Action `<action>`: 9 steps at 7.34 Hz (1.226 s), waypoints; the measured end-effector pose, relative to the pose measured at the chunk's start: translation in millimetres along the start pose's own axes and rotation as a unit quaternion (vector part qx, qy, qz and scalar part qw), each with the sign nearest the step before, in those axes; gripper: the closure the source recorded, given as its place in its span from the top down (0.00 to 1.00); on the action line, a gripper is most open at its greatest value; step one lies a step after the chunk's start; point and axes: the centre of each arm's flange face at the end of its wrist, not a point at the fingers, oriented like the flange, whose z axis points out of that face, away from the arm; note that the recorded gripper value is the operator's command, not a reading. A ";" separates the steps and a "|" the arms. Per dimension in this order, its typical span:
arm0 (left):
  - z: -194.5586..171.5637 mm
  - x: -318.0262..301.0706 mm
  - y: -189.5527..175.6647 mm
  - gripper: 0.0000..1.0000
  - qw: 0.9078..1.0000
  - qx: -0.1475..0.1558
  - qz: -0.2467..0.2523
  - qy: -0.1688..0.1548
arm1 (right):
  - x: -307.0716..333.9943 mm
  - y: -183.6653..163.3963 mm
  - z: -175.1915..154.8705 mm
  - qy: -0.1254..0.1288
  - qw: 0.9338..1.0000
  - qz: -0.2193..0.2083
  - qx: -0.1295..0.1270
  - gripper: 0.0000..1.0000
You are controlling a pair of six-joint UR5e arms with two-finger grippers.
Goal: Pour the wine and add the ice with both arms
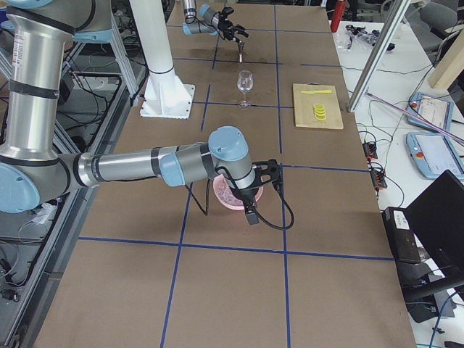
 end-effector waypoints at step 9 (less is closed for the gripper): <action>63.5 -213.8 -205.6 1.00 0.964 -0.241 0.107 -0.041 | -0.9 0.2 -0.9 0.000 1.000 -0.001 0.001 1.00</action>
